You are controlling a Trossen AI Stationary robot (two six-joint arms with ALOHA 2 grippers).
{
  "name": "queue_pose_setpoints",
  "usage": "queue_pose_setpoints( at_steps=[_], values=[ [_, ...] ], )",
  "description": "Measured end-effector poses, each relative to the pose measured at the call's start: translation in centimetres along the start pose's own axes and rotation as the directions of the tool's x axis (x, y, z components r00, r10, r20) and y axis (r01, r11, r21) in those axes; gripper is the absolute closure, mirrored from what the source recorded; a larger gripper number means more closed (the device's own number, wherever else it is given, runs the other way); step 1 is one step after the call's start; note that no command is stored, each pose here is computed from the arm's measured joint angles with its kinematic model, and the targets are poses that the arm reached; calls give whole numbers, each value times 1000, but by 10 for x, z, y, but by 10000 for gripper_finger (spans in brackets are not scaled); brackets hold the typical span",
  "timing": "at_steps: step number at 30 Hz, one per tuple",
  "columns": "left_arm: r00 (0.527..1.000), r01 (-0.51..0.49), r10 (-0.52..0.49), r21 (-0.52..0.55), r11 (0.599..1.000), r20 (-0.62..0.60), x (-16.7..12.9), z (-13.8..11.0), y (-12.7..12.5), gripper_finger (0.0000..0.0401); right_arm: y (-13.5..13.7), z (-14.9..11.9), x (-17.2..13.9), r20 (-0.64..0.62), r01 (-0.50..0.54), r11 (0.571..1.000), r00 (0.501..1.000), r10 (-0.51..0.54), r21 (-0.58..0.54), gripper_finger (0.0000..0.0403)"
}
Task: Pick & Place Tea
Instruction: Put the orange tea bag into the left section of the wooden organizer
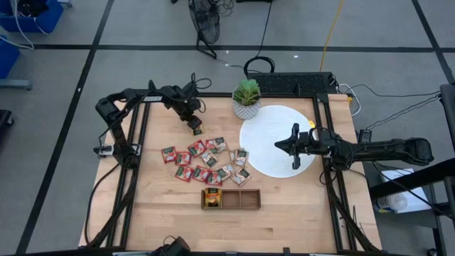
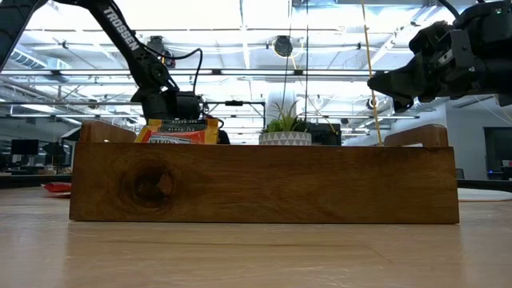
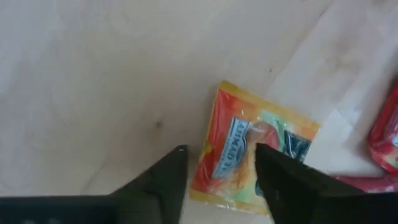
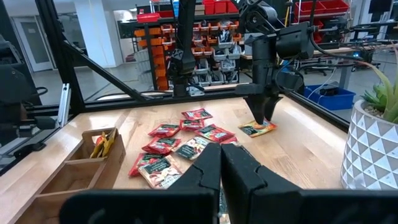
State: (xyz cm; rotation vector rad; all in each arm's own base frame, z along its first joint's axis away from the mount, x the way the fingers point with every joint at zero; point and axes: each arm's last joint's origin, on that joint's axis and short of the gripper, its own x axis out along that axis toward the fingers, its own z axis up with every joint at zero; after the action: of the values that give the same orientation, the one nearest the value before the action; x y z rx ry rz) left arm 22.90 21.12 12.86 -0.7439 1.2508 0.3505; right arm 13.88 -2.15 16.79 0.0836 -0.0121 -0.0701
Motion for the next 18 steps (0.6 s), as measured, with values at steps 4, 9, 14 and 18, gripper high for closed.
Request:
queue_pose_setpoints(
  at_steps=[4,9,14,18],
  values=[
    [1000,0,1,10,1000,-29,1,-3,-2,346,0,0,0,-4,0,1000,1000,0,0,403],
    [999,-21,22,38,999,-29,2,-3,-4,393,0,0,0,-5,0,1000,1000,0,0,403],
    [995,-95,96,81,992,0,-11,-7,-19,397,0,-1,0,-6,1,1000,1000,-1,0,403],
    [982,-174,156,177,969,111,-42,-13,-53,398,0,0,0,-4,3,1000,1000,-3,0,403]
  ],
)
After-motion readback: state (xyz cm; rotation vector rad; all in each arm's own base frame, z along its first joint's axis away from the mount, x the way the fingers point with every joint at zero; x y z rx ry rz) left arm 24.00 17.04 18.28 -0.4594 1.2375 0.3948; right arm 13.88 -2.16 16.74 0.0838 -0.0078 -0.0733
